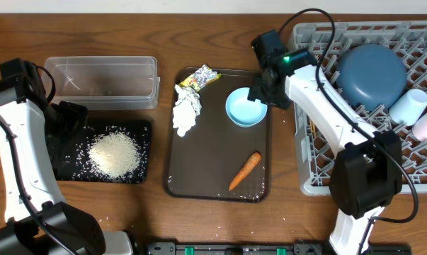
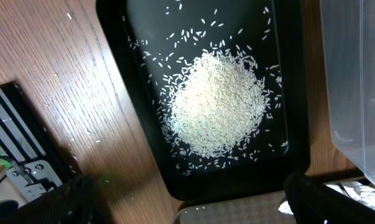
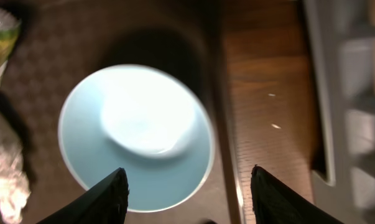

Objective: Sort waste into correct bins and load items into the dishwasher rack
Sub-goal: 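Grasp the light-blue bowl rim with the right gripper and lift it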

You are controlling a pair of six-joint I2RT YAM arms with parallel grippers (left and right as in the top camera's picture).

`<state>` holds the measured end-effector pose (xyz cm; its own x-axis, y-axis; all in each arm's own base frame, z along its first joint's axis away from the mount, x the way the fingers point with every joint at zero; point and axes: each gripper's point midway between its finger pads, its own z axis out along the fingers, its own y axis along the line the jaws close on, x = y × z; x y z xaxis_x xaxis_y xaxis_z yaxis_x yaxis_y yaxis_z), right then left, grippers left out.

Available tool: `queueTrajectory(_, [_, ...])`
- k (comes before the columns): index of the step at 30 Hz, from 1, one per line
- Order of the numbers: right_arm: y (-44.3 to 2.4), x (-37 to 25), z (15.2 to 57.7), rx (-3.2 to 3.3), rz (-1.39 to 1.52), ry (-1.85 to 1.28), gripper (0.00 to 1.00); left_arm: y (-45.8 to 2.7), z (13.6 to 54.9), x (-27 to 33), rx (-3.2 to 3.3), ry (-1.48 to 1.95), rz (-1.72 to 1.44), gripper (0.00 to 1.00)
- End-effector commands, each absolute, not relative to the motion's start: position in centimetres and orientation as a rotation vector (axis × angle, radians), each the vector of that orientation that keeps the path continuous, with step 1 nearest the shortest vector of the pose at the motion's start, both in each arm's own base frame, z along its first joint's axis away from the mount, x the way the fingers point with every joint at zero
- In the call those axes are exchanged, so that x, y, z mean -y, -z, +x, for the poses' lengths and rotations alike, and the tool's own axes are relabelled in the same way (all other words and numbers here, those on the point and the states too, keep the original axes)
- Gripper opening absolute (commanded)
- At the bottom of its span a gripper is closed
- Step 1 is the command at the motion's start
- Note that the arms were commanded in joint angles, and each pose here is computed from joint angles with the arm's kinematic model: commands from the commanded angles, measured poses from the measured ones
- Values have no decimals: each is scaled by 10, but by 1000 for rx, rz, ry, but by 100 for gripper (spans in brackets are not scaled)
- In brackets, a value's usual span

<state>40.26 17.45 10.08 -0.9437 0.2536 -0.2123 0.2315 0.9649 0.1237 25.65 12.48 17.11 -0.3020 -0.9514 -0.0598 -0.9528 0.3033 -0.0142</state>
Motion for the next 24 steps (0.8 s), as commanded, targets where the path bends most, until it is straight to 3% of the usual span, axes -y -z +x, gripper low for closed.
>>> queueTrajectory(1, [-108,-212,399,-2891,37,-320,61,-171,257,-127,-2480,-46,-1838,99])
queueTrajectory(3, [-113,-234,398,-2855,-133,-408,65,-171,257,-127,-2480,-46,-1838,99])
queueTrajectory(6, [-116,-258,394,-2797,-325,-406,89,-171,257,-127,-2480,-46,-1838,99])
queueTrajectory(10, [-109,-269,389,-2765,-394,-271,96,-171,257,-127,-2480,-46,-1838,99])
queueTrajectory(24, [-46,-281,384,-2786,-292,40,78,-171,257,-127,-2480,-46,-1838,99])
